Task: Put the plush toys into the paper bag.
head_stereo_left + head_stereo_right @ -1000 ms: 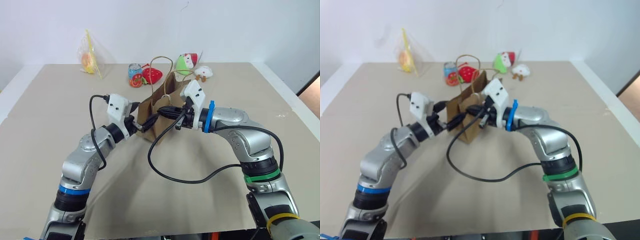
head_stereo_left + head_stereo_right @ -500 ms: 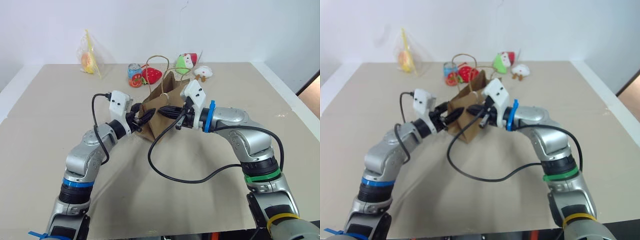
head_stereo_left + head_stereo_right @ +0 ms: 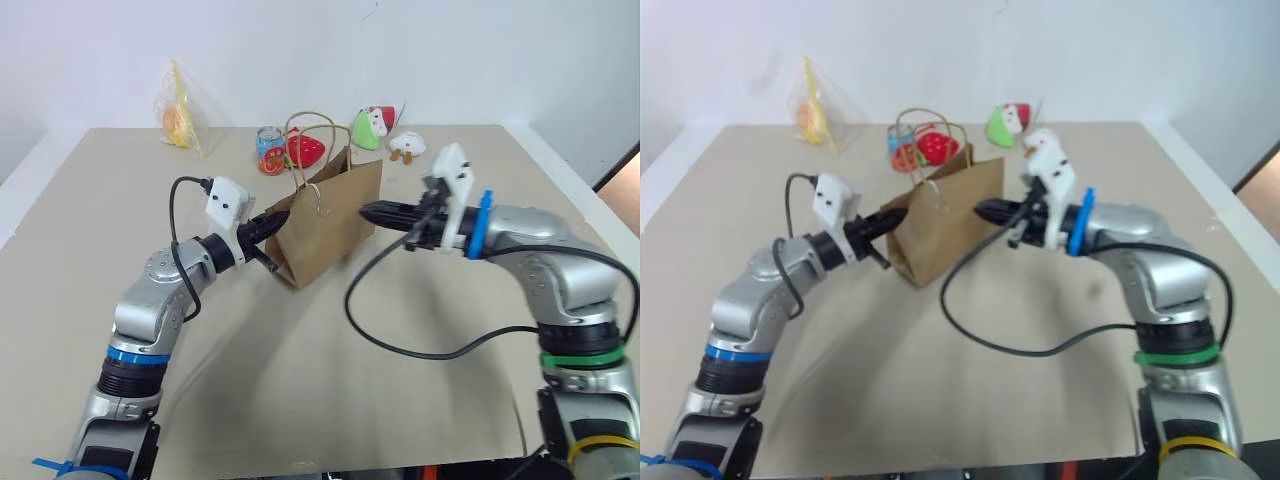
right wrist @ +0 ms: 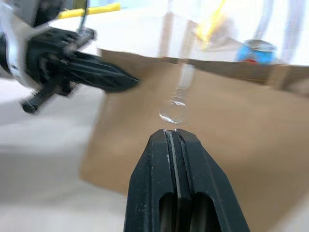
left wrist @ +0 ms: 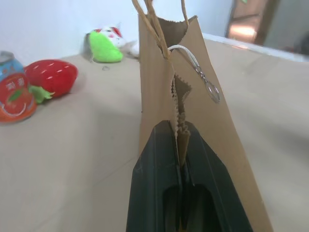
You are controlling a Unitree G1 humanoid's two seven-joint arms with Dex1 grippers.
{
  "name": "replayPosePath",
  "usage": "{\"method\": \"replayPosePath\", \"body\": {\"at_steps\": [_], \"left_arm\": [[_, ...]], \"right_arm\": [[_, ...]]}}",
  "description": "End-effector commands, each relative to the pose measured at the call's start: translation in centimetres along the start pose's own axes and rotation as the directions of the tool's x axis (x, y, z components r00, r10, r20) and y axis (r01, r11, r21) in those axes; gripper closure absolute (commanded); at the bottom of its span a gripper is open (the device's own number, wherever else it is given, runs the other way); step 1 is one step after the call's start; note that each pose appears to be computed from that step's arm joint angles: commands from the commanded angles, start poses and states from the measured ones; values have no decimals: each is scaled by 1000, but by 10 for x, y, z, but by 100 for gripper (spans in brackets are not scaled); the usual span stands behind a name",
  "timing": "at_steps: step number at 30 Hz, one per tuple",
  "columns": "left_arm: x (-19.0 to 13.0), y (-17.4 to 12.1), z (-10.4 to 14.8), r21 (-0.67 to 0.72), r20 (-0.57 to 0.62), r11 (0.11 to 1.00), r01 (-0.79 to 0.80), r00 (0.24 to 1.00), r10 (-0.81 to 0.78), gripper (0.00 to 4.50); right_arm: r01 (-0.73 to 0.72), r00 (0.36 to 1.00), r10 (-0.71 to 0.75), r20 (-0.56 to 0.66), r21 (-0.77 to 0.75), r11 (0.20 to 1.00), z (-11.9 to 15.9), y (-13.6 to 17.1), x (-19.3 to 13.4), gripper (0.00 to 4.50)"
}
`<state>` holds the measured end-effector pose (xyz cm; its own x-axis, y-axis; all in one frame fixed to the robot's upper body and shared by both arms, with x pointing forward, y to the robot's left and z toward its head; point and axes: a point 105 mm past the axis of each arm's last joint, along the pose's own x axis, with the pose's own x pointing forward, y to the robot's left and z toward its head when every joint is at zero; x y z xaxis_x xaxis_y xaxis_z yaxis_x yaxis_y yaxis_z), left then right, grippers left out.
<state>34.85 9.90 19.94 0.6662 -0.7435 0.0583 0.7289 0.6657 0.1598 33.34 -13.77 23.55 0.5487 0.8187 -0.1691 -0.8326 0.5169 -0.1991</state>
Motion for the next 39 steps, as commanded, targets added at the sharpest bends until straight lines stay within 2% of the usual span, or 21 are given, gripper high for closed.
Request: {"method": "replayPosePath", "body": {"at_steps": [1,4,8,12,17,21,23,29,35,36,38,39], "left_arm": [[-16,-11,25,113,94,980,164,980,-175,447],[-38,-21,27,198,59,922,333,935,-351,447],[-65,-27,21,225,-2,860,458,883,-470,447],[-80,-36,14,275,-44,793,543,832,-554,447],[-81,-43,17,321,-21,751,577,797,-603,447],[-72,-44,45,363,58,749,555,788,-612,447],[-72,-50,50,371,64,732,571,771,-634,447],[-77,-64,32,347,7,686,639,730,-684,447],[-75,-53,14,319,-24,699,640,742,-669,447],[-75,-51,13,320,-29,699,639,744,-667,450],[-74,-49,12,322,-34,696,641,743,-668,450],[-74,-49,11,323,-38,694,643,742,-670,450]], "right_arm": [[34,999,-33,24,-48,998,14,-17,-29,450],[87,996,-87,8,-81,993,19,-34,-51,450],[93,995,-91,33,-78,993,35,-41,-72,450],[60,998,-57,38,-82,995,42,-38,-79,450],[-6,999,12,53,-97,995,47,-28,-70,450],[-79,996,83,46,-90,993,43,-16,-58,450],[-81,996,85,41,-91,993,41,-15,-56,450],[-87,995,91,45,-88,992,43,-15,-56,450],[-192,977,194,86,-29,981,55,-1,-55,450],[-235,967,235,93,-8,972,58,5,-54,400],[-306,946,302,116,21,952,65,15,-57,371],[-336,936,330,122,35,941,67,20,-59,328]]}}
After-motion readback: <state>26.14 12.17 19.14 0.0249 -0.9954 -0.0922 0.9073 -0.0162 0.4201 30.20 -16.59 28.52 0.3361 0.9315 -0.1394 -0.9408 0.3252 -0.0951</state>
